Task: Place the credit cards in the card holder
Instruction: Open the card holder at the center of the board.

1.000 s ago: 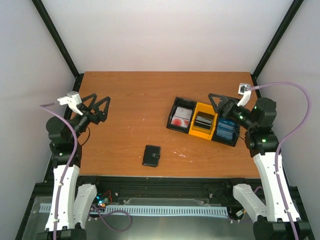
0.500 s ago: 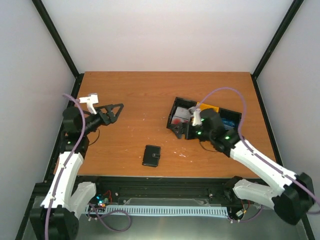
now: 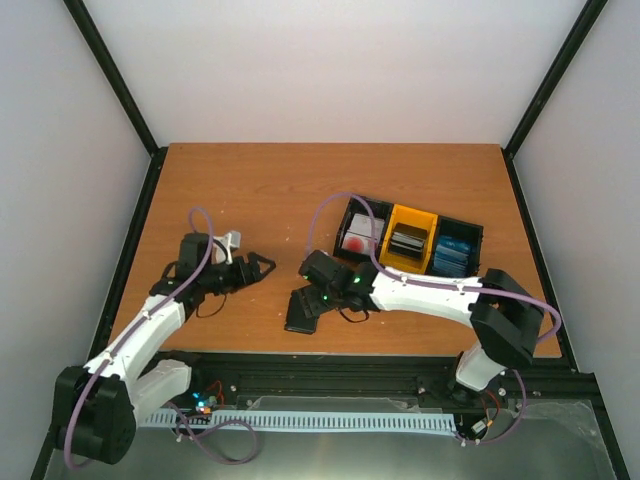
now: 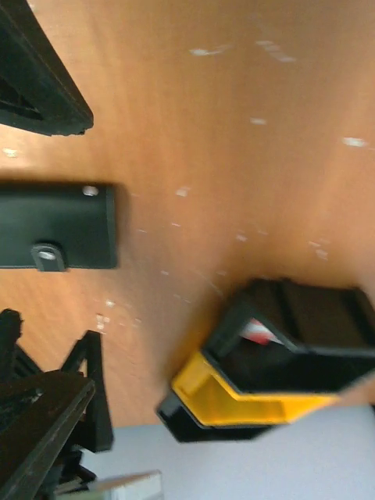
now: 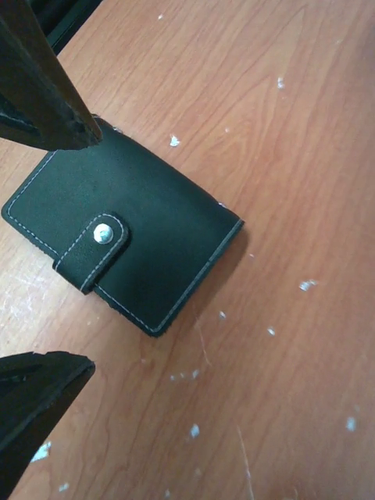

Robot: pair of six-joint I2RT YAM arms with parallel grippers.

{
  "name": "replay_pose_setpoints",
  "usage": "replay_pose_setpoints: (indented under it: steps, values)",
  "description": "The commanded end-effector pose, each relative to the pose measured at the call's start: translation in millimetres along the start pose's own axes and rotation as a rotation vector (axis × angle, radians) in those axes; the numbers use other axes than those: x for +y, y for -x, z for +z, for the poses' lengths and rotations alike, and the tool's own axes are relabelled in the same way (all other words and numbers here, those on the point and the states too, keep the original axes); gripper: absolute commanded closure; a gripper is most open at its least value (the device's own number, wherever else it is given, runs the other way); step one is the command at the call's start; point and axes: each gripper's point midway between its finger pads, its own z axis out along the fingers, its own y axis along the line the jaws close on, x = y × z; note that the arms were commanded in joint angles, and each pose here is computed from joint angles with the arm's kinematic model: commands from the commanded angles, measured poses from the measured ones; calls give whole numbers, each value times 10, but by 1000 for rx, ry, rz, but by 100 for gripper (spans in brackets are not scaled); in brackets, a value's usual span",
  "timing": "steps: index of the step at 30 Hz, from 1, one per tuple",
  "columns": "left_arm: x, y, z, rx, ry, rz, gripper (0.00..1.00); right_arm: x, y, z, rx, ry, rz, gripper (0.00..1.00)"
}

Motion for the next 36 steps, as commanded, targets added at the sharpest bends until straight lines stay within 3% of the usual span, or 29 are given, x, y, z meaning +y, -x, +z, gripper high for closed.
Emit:
replay_pose_setpoints:
  steps: [1, 7, 13, 20, 25, 30, 36]
  values:
    - [131, -484, 84, 135, 26, -64, 17, 90, -177, 78, 61, -24, -64, 33]
    - [186, -949, 92, 237, -1, -95, 18, 50, -662, 131, 200, 29, -105, 48]
    - [140, -1152, 179, 282, -18, -112, 24, 56, -692, 286, 214, 20, -81, 67]
    - [315, -1315, 359, 342, 124, -118, 31, -109, -703, 453, 218, -84, -72, 76]
    - [251, -1330, 461, 340, 49, -115, 44, -146, -591, 536, 181, -112, -94, 83]
    - [366, -1318, 628, 364, 108, -148, 57, -200, -379, 632, 132, -124, -77, 86]
    - [553, -1255, 657, 290, 186, -179, 60, -216, -163, 724, 86, -102, -69, 84]
